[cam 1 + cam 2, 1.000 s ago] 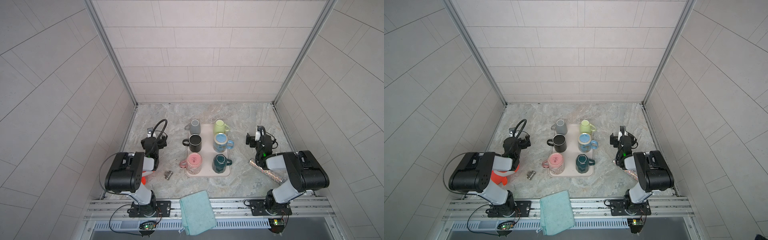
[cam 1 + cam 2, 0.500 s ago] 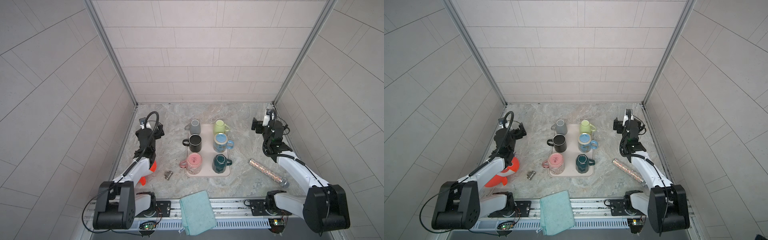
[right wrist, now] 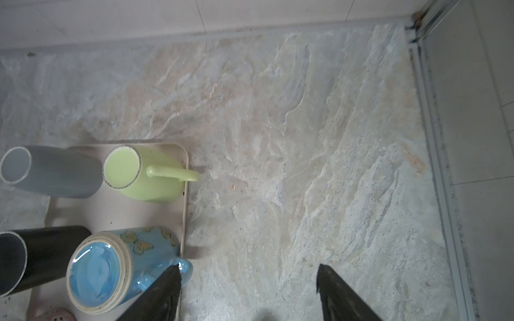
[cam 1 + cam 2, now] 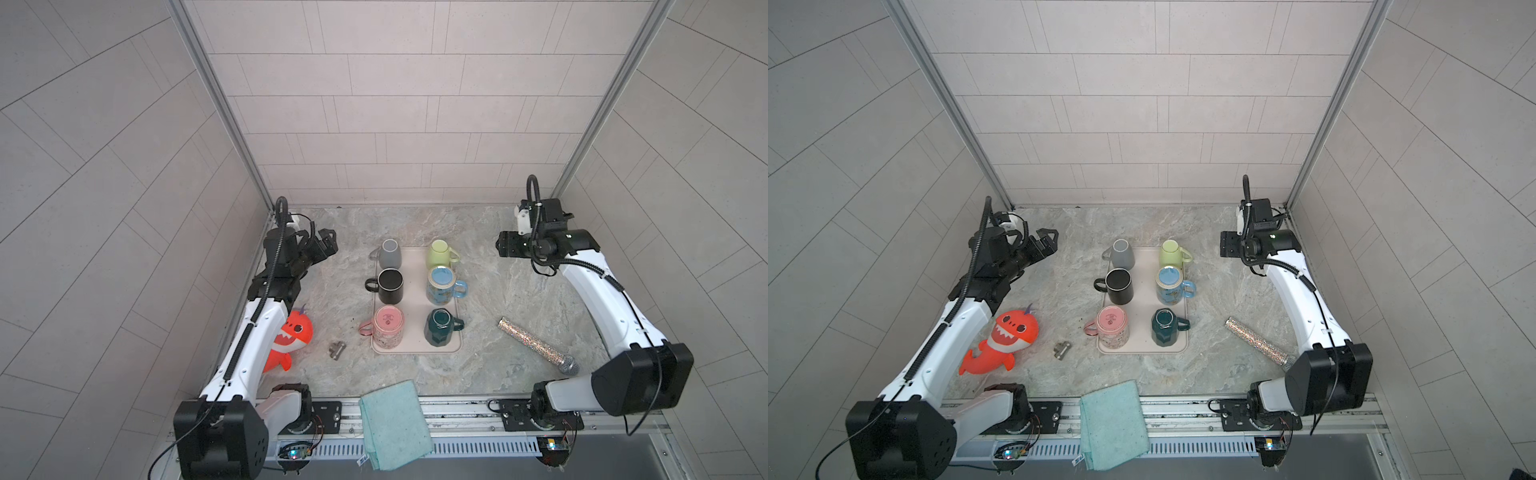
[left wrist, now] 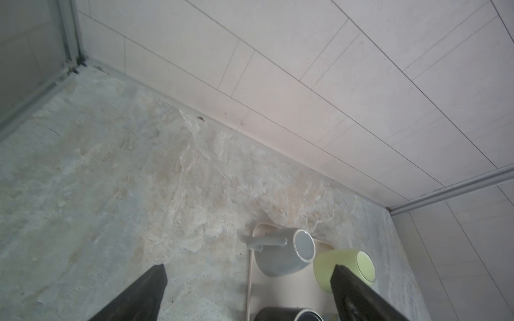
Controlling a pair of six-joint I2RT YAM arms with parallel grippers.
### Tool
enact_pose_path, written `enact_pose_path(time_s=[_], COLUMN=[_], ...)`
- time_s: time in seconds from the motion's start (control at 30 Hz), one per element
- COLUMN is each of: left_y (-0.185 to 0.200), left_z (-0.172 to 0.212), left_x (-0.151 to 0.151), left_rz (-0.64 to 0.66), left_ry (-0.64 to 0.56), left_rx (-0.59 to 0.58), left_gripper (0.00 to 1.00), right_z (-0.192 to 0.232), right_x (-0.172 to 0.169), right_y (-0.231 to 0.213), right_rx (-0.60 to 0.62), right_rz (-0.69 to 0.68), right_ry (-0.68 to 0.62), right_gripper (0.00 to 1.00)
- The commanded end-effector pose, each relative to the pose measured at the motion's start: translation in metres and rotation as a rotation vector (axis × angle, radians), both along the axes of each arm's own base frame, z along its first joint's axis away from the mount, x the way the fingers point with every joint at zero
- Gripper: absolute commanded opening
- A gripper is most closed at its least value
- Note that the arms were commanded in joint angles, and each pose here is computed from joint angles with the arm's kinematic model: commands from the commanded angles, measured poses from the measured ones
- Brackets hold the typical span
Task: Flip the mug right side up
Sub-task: 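Raise both arms from rest toward the mug tray, then reach the right gripper to the light green mug's handle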
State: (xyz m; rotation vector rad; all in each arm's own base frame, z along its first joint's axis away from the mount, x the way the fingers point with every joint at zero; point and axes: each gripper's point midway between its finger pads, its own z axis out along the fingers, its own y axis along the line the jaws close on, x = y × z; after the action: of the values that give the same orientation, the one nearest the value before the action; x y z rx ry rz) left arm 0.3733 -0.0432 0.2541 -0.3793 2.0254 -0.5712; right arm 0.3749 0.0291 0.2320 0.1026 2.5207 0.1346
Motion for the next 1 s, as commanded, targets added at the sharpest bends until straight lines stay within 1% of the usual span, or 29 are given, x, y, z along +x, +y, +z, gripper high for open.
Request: enact_pose_path(time_s=[0.0, 0.07, 0.13, 0.23, 0.4, 0.5, 0.6, 0.77, 0.83, 0.9, 0.97], left_y=[-0.025, -0.026, -0.026, -0.025, -0.024, -0.023, -0.022, -0.022, -0.020, -0.020, -0.020], left_z=[0.000, -0.001, -0.002, -0.003, -0.004, -0.002, -0.003, -0.001, 0.000, -0.002, -0.003], left_x=[-0.021, -0.026, -0.032, -0.036, -0.038, -0.039, -0.039, -0.038, -0.037, -0.036, -0.036], left_rz=[-0.109, -0.115, -0.113, -0.107, -0.102, -0.091, -0.074, -0.065, -0.057, -0.047, -0.046], left_ry=[0.071, 0.082, 0.090, 0.089, 0.093, 0.089, 0.095, 0.083, 0.085, 0.095, 0.096], left_rx=[-0.111, -0.113, -0.111, -0.109, -0.109, -0.118, -0.138, -0.147, -0.148, -0.154, -0.165], left_gripper=[0.98, 0.98, 0.98, 0.98, 0.98, 0.98, 0.98, 0.98, 0.98, 0.98, 0.98], right_z=[-0.018, -0.022, -0.025, -0.033, -0.050, -0.062, -0.074, -0.086, -0.094, -0.103, -0.112], right_x=[-0.026, -0.017, -0.007, 0.009, 0.032, 0.044, 0.056, 0.072, 0.074, 0.080, 0.085], right_y=[0.021, 0.034, 0.043, 0.050, 0.068, 0.076, 0.080, 0.084, 0.084, 0.088, 0.093], right_rx=[0.119, 0.210, 0.285, 0.370, 0.531, 0.597, 0.654, 0.743, 0.783, 0.859, 0.951], right_rz=[0.025, 0.025, -0.013, -0.088, -0.155, -0.207, -0.281, -0.393, -0.465, -0.527, -0.581], right_ry=[0.191, 0.204, 0.229, 0.279, 0.398, 0.464, 0.494, 0.505, 0.513, 0.508, 0.501], right_gripper=[0.77, 0.75, 0.65, 0.59, 0.56, 0.52, 0.52, 0.53, 0.53, 0.55, 0.59])
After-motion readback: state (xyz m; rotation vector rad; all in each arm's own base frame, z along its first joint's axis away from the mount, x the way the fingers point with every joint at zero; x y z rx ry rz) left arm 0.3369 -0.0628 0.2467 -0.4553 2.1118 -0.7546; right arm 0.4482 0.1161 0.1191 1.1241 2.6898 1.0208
